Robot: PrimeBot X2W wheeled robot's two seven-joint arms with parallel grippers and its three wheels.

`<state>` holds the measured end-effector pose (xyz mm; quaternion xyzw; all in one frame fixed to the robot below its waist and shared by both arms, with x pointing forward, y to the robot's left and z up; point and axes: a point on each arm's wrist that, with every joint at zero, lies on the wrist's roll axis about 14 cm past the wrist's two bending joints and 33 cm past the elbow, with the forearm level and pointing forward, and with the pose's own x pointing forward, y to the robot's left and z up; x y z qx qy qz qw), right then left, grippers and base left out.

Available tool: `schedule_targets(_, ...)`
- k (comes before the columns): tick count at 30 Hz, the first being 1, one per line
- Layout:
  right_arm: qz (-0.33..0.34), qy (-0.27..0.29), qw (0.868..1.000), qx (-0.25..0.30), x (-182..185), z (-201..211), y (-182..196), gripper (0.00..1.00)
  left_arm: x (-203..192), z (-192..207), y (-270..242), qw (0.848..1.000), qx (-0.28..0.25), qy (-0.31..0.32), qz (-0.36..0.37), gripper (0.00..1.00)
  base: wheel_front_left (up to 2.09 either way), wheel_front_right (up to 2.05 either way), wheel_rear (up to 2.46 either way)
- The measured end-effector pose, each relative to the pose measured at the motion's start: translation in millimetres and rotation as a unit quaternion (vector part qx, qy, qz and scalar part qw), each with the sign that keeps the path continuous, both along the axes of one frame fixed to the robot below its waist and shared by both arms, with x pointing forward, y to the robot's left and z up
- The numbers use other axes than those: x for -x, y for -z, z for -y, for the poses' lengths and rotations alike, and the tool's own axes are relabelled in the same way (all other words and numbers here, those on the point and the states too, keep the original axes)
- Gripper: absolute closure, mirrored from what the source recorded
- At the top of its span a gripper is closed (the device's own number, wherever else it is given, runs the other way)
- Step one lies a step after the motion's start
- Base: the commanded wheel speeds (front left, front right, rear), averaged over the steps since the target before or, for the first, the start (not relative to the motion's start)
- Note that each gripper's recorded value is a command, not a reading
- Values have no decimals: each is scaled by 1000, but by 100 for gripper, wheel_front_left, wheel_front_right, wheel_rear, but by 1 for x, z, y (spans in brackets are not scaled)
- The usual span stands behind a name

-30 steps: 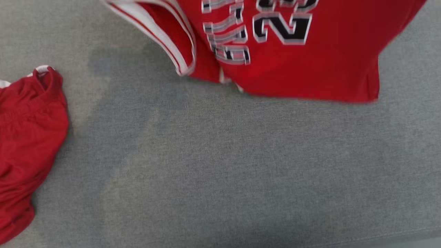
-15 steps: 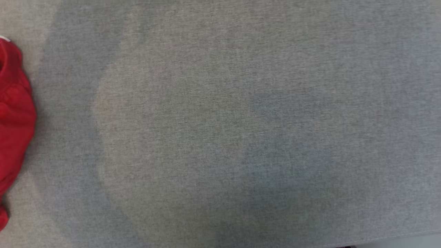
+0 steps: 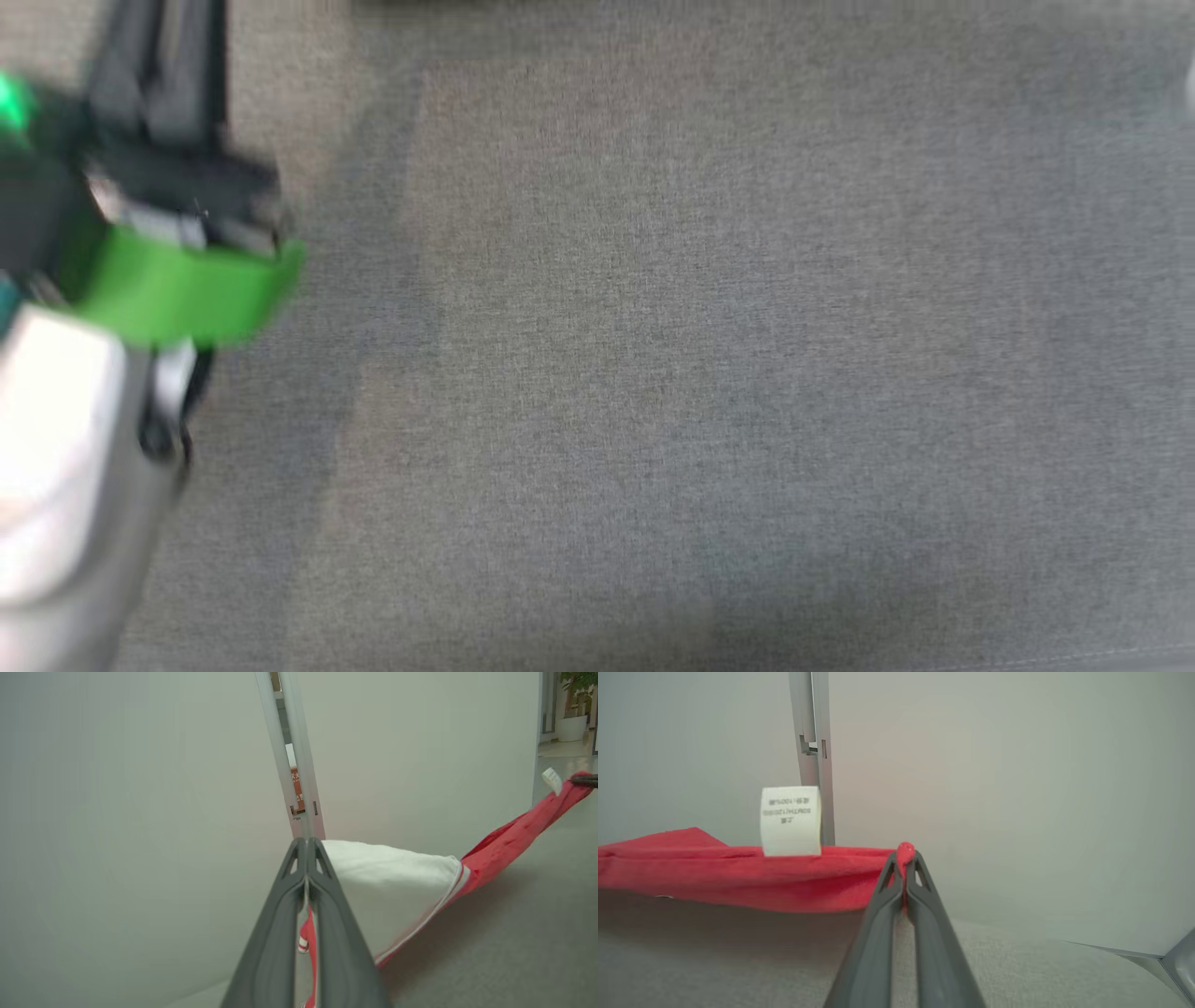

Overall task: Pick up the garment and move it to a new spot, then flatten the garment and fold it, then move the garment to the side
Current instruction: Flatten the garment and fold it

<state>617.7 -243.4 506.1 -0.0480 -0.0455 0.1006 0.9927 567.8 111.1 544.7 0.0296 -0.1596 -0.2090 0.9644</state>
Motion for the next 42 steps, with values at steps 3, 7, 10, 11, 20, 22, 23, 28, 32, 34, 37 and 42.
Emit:
schedule_targets(3,-22,8,1000,-3,37,6,11,100,41,-8,26,998,23,-6,-61,100,0,0,0)
schedule_targets(7,-31,20,999,-21,81,10,11,100,91,-7,36,993,57,-5,-106,100,0,0,0)
schedule_targets(10,-37,36,998,-34,112,16,11,100,124,-3,38,988,80,-10,-128,100,0,0,0)
schedule_targets(11,-39,40,998,-35,122,19,11,100,136,-1,40,987,84,-11,-138,100,0,0,0)
schedule_targets(20,-45,69,996,-41,194,31,7,100,207,7,44,979,98,-17,-179,100,0,0,0)
schedule_targets(22,-45,76,995,-40,206,36,6,100,215,8,42,977,98,-19,-186,100,0,0,0)
schedule_targets(23,-47,79,995,-39,211,38,7,100,218,7,43,976,97,-22,-193,100,0,0,0)
schedule_targets(28,-86,94,991,-37,226,44,31,100,207,7,47,973,90,-30,-208,100,0,0,0)
schedule_targets(32,-110,92,989,-46,213,41,47,100,179,17,51,976,69,-12,-206,100,0,0,0)
schedule_targets(34,-117,94,988,-42,197,42,53,100,155,28,51,978,58,3,-198,100,0,0,0)
schedule_targets(37,-121,96,988,-29,183,44,56,100,133,34,53,982,37,8,-186,100,0,0,0)
schedule_targets(42,-117,100,988,-23,158,43,57,100,103,40,57,985,15,14,-172,100,0,0,0)
